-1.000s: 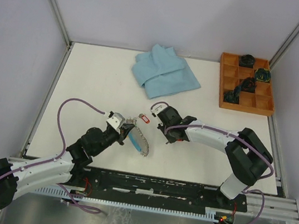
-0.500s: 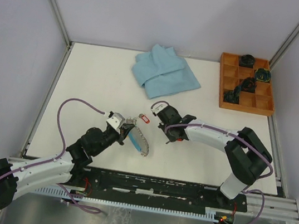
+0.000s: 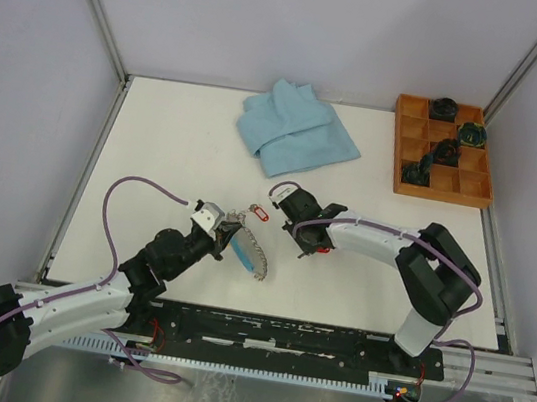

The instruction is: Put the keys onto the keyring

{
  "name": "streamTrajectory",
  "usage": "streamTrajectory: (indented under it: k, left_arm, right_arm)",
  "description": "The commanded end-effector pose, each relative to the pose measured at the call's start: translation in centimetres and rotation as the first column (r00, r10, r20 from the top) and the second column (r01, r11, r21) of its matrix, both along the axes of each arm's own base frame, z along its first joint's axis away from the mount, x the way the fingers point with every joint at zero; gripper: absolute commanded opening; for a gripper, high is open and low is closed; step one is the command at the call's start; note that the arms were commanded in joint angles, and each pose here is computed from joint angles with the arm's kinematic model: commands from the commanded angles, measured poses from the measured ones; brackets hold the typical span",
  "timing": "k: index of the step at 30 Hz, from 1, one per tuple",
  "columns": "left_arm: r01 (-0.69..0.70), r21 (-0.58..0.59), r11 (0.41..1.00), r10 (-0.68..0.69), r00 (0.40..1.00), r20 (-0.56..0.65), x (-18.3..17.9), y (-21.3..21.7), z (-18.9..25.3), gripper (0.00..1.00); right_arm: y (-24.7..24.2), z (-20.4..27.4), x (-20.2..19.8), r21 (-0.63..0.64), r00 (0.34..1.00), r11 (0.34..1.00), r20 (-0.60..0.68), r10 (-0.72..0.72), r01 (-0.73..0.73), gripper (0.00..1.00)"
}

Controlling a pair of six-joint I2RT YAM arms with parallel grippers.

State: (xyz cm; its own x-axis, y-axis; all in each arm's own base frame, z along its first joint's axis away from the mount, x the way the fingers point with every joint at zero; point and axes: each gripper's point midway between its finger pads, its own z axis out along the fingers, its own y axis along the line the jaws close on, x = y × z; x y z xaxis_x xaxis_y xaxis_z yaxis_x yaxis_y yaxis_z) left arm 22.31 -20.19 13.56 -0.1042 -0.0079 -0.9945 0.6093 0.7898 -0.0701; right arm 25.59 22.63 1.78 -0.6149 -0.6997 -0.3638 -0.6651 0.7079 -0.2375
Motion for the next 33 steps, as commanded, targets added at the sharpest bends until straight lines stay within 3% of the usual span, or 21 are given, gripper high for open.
streamTrajectory:
  k: [1,6,20,28,33]
  left_arm:
    - [0.008,-0.091,0.996,-0.001,0.997,0.079,0.4,-0.6,3.8,0.03]
    - [0.009,-0.088,0.996,-0.001,0.997,0.081,0.5,-0.6,3.8,0.03]
    - [0.123,-0.046,0.991,-0.111,0.972,0.208,0.7,-3.0,5.3,0.03]
    - [0.306,0.019,0.952,-0.297,0.903,0.31,0.3,-5.9,6.2,0.03]
    - [0.452,0.077,0.888,-0.448,0.819,0.358,-0.7,-7.2,6.2,0.03]
  right_arm:
    - [0.9,1.0,0.9,0.008,1.0,1.0,0.028,-0.007,0.007,0.12]
    - [0.8,1.1,0.8,0.005,1.0,1.0,0.02,-0.003,0.003,0.01]
    - [1.9,6.4,-0.9,0.167,0.979,0.965,0.064,0.193,-0.202,0.01]
    - [1.4,11.9,-2.1,0.28,0.944,0.91,0.216,0.251,-0.306,0.01]
    - [0.7,14.6,-3.4,0.307,0.914,0.874,0.277,0.297,-0.377,0.01]
